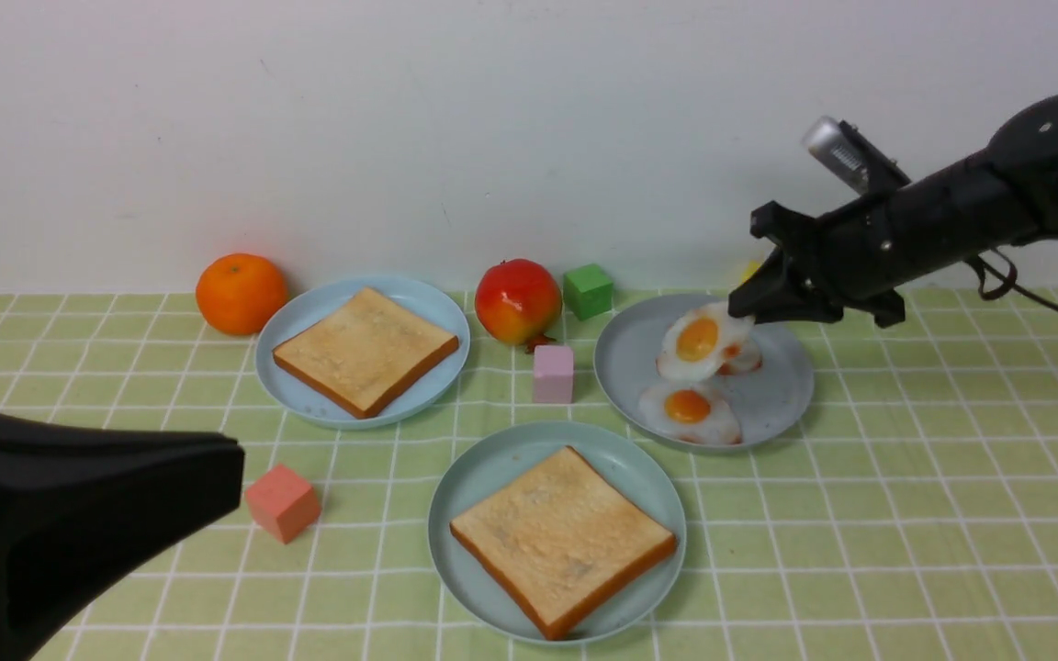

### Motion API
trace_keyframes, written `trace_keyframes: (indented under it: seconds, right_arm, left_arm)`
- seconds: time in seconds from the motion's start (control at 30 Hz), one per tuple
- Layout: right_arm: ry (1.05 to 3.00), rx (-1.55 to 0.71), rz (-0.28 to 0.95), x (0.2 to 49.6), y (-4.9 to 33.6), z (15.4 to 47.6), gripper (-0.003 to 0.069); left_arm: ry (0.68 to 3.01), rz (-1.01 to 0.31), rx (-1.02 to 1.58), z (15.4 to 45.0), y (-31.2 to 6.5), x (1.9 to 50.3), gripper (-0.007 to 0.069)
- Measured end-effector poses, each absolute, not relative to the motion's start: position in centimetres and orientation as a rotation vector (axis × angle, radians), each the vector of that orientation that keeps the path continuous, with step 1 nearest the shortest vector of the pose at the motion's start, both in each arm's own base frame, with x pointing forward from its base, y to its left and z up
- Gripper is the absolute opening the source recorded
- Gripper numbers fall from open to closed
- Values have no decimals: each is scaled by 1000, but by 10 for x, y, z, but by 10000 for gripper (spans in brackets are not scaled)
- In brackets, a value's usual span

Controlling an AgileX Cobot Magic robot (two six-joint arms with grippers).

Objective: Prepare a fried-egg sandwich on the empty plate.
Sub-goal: Use the right arm to place the fried egg on the slice of bread in the middle

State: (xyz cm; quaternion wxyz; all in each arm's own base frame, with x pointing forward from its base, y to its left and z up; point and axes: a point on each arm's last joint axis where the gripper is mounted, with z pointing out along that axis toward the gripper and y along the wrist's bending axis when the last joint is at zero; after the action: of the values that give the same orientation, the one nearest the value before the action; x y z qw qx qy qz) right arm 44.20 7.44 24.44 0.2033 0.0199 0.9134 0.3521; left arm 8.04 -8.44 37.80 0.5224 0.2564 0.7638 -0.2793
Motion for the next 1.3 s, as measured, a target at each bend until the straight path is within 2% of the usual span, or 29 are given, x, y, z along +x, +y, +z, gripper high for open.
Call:
trace_keyframes:
  seconds: [0.1, 0.2, 0.27, 0.3, 0.5, 0.67, 0.9, 1.03, 1.1, 1.23, 1.3]
  right_arm:
    - [2558, -58, 1035, 417, 87, 272, 75]
    - [2580, -129, 1055, 394, 105, 278, 75]
    - [2612, -178, 1074, 376, 126, 271, 75]
    - [2657, -193, 1096, 361, 143, 256, 74]
    - [2684, -171, 1110, 340, 184, 212, 74]
    - [2638, -86, 1170, 347, 197, 195, 74]
    - [2652, -70, 1111, 353, 196, 180, 86]
    - [2667, -85, 1046, 353, 194, 178, 148]
    - [2679, -113, 996, 353, 191, 175, 216]
    - [2706, -165, 916, 352, 186, 175, 300]
    - [2712, -175, 889, 352, 181, 179, 312]
  left_arm:
    - [1883, -631, 592, 373, -86, 87, -11]
    - [1922, -591, 580, 369, -89, 93, -10]
    - [1945, -566, 576, 366, -90, 96, -10]
    - [1957, -551, 578, 364, -91, 98, -10]
    - [1960, -527, 585, 363, -92, 100, -10]
    - [1960, -517, 588, 363, -91, 100, -10]
    - [1976, -511, 589, 361, -91, 100, -10]
    - [1996, -502, 591, 360, -90, 100, -10]
    - [1999, -500, 592, 360, -90, 100, -9]
    - [2003, -498, 593, 359, -90, 100, -5]
    - [2004, -497, 593, 359, -89, 99, -3]
